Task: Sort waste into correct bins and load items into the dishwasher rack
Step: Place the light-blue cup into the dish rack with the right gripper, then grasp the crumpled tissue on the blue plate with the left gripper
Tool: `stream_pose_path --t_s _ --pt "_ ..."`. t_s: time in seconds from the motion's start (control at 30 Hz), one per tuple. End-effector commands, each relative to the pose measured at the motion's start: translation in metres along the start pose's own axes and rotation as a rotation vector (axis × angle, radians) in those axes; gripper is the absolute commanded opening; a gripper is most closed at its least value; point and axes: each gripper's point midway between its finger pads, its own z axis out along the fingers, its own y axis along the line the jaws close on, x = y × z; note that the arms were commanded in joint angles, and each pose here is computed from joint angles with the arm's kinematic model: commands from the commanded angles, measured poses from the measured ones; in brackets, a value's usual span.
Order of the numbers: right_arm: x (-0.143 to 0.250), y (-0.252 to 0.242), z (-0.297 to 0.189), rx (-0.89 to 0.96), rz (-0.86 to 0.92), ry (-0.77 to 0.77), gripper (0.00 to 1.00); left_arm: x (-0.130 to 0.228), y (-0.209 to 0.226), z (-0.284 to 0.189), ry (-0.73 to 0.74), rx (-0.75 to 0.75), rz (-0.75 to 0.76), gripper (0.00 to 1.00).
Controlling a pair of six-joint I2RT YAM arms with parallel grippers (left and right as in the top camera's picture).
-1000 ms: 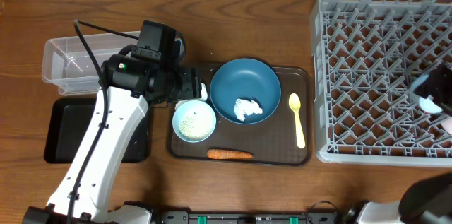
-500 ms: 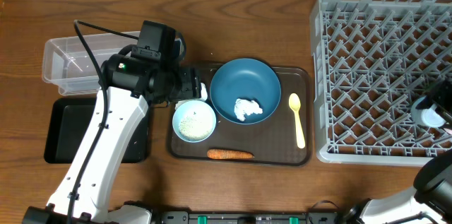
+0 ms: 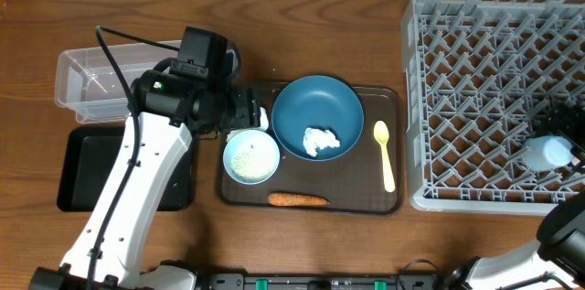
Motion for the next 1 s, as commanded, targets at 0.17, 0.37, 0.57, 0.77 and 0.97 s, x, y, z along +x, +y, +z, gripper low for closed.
stream_pose_path --t_s 0.17,0.37,0.57,0.77,0.97 --pt "-0.005 0.014 -0.001 -0.084 0.004 -0.008 0.95 -0.001 0.001 -0.003 -0.009 -0.008 0.009 0.71" --pt "-0.004 0.044 -0.011 -0.243 -0.053 -0.025 0.96 -0.001 0.001 -0.003 -0.009 -0.008 0.009 0.72" --pt "0.006 0.100 -0.056 -0.458 -0.241 -0.144 0.94 -0.001 0.001 -0.003 -0.009 -0.008 0.009 0.72" --pt "0.048 0.168 -0.096 -0.536 -0.562 -0.253 0.96 -0.001 0.001 -0.003 -0.009 -0.007 0.009 0.72" --pt "0.083 0.202 -0.082 -0.366 -0.757 -0.235 0.98 -0.001 -0.005 0.002 -0.005 0.000 0.067 0.72"
